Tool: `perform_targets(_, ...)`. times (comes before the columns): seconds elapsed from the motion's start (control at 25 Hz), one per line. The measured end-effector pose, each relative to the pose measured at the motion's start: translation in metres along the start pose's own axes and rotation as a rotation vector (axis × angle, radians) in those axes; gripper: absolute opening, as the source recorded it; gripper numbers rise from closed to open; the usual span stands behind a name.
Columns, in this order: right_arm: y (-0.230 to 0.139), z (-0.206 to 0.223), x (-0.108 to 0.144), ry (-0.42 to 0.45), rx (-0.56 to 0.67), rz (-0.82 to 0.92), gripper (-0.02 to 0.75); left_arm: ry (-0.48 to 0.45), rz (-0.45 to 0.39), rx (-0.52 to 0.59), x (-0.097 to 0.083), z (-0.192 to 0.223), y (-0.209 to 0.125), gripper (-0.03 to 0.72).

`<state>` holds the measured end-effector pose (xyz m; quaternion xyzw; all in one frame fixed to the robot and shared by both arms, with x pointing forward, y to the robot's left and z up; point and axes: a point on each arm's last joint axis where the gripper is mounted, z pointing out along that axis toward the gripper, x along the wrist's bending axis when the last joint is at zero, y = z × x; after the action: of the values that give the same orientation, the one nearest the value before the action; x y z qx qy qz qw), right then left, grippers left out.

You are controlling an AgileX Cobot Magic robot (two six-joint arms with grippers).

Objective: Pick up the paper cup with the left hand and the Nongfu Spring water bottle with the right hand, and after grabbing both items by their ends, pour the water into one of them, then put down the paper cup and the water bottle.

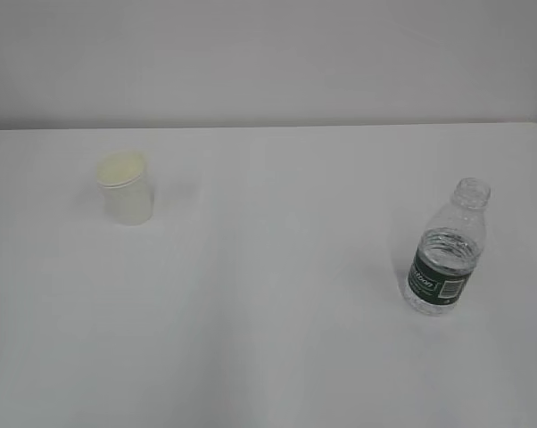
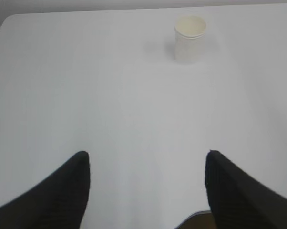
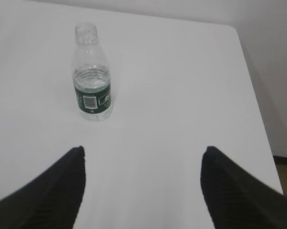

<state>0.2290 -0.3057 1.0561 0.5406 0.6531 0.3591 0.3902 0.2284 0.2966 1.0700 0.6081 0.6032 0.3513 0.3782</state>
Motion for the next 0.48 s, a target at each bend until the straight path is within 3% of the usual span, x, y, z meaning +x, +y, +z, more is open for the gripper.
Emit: perform_targets(0.48, 0.018, 0.009, -0.001, -0.003, -0.075, -0.004, 0.573, 0.002, -0.007, 0.078, 0.001, 0.02, 0.021, 0.556)
